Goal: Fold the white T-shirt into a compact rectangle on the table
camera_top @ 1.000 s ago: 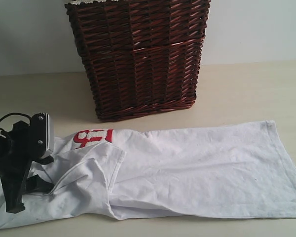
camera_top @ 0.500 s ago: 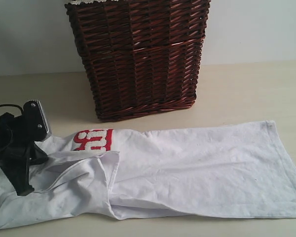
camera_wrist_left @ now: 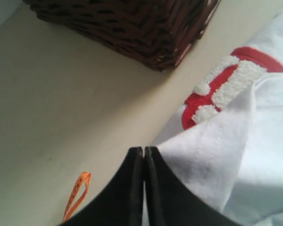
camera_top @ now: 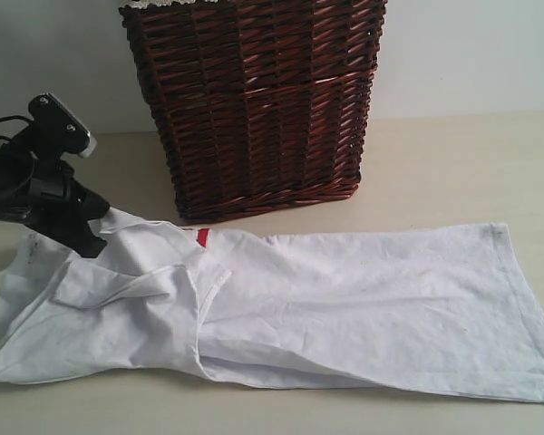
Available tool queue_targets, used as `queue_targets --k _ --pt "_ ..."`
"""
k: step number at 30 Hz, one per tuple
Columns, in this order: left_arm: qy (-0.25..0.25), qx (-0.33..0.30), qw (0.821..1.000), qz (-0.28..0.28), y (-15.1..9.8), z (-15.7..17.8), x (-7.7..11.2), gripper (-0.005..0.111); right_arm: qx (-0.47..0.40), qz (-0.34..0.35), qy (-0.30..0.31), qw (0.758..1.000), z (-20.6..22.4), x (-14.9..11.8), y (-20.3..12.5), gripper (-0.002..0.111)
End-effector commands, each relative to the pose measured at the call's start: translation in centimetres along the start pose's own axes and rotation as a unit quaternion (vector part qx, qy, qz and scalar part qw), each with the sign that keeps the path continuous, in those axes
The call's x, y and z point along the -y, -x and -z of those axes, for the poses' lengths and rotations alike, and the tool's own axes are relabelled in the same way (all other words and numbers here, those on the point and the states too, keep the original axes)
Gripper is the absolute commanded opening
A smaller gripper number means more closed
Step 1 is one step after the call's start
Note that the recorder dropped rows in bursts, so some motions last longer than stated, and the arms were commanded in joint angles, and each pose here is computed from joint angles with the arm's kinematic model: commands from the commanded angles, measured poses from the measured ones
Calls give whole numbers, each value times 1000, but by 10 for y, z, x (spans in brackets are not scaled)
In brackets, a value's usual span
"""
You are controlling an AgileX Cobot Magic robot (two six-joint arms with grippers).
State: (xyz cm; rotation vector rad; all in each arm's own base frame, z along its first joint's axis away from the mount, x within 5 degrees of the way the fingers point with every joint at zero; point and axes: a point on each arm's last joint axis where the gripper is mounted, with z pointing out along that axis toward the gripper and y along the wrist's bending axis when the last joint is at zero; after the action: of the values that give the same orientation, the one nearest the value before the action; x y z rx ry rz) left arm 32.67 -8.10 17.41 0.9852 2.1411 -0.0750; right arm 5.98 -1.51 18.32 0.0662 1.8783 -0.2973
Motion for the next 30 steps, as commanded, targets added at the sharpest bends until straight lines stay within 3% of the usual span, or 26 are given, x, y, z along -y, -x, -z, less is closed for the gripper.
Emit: queue_targets --k 1,4,5,6,7,9,12,15,17,19,30 --pt "17 -1 1000 12 1 0 -4 13 3 0 -2 1000 0 0 -1 17" --pt "17 -1 1000 12 1 0 -4 39 3 0 -2 1000 0 0 -1 17" --pt "17 -1 1000 13 1 0 -4 51 3 0 -2 1000 0 0 -1 17" --pt "17 0 1000 21 1 0 -4 70 3 0 -2 1000 0 0 -1 17" --pt "18 1 999 29 2 0 -5 77 3 0 -2 1000 0 0 -1 17" --pt "11 -2 999 46 -2 0 -1 76 3 0 -2 1000 0 0 -1 17" --pt "-30 -13 999 21 -14 4 14 62 3 0 -2 1000 0 0 -1 17" --pt "-119 -26 991 -62 -27 14 38 57 3 0 -2 1000 0 0 -1 17" --pt "-199 -30 972 -123 -35 22 55 61 3 0 -2 1000 0 0 -1 17" --pt "-252 -23 957 -145 -37 29 65 65 3 0 -2 1000 0 0 -1 17" --pt "-182 -26 970 -158 -38 20 54 66 3 -1 -2 1000 0 0 -1 17"
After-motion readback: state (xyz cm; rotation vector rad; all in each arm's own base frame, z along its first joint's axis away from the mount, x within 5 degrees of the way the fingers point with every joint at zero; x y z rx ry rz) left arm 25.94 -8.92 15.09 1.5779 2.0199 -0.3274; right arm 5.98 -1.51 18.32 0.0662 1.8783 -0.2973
